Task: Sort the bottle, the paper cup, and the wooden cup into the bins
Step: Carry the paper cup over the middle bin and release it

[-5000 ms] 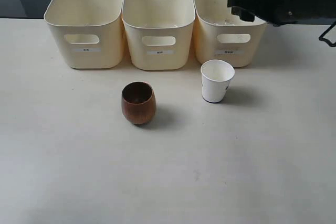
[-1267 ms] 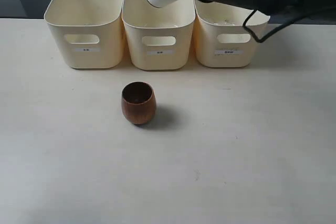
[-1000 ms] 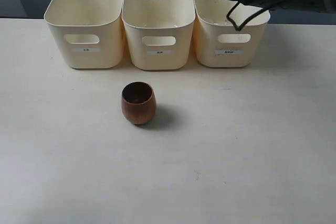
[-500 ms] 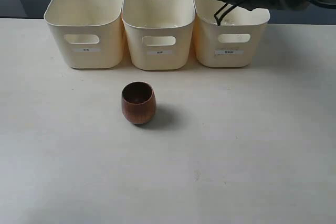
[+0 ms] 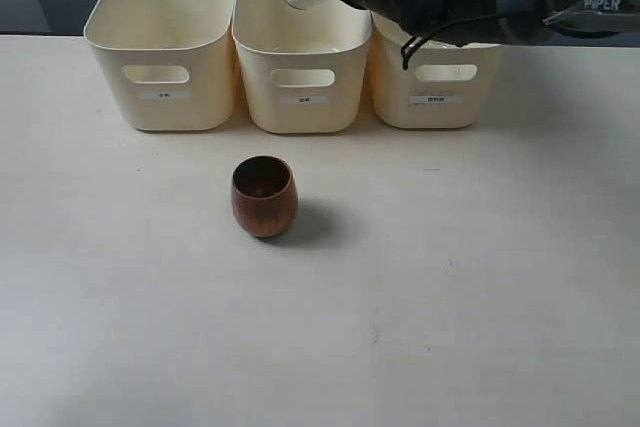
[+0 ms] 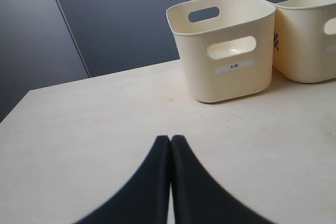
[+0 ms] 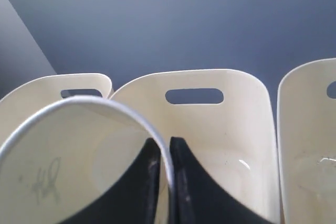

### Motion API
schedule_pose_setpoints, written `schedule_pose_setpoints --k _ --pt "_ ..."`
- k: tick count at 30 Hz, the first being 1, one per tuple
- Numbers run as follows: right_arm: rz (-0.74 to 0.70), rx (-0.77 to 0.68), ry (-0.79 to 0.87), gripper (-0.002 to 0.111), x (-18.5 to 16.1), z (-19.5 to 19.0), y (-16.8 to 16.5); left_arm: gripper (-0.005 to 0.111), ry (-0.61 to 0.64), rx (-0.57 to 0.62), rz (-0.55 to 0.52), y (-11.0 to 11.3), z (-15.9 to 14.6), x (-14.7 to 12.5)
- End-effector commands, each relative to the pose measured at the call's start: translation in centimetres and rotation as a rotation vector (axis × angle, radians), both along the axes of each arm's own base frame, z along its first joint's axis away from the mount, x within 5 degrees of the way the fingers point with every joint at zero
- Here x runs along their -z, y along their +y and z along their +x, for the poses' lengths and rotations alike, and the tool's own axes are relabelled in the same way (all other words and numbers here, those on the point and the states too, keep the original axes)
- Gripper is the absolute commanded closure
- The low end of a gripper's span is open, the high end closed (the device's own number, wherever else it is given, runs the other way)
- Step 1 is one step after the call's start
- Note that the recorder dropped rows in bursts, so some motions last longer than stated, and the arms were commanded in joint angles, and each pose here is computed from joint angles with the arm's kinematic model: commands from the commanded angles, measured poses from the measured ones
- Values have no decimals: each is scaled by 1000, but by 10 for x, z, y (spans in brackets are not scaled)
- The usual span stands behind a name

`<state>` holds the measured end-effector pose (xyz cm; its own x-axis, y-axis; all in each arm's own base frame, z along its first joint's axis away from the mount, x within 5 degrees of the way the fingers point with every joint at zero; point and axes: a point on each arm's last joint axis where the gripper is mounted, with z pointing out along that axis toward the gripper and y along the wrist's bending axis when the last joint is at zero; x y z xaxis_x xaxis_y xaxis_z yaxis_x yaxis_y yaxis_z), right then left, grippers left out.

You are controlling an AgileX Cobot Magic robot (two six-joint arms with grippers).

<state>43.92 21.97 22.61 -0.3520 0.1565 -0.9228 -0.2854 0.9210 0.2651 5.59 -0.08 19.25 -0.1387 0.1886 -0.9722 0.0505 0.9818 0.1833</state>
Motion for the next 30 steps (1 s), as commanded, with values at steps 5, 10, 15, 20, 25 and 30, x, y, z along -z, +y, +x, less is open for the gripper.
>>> schedule_pose_setpoints --k 5,10,15,20,25,30 --pt "-22 0 -14 58 5 4 -1 107 -9 3 -2 0 0 0" --pt "-26 -6 -2 57 6 3 -1 107 -9 3 -2 0 0 0" --pt "-16 -10 35 57 8 2 0 107 -9 3 -2 0 0 0" --pt "-14 -49 95 58 -6 -7 0 107 -9 3 -2 0 0 0" --pt "-24 -116 147 64 -38 -24 -2 107 -9 3 -2 0 0 0" --pt "-168 -226 244 65 -53 -46 -6 107 -9 3 -2 0 0 0"
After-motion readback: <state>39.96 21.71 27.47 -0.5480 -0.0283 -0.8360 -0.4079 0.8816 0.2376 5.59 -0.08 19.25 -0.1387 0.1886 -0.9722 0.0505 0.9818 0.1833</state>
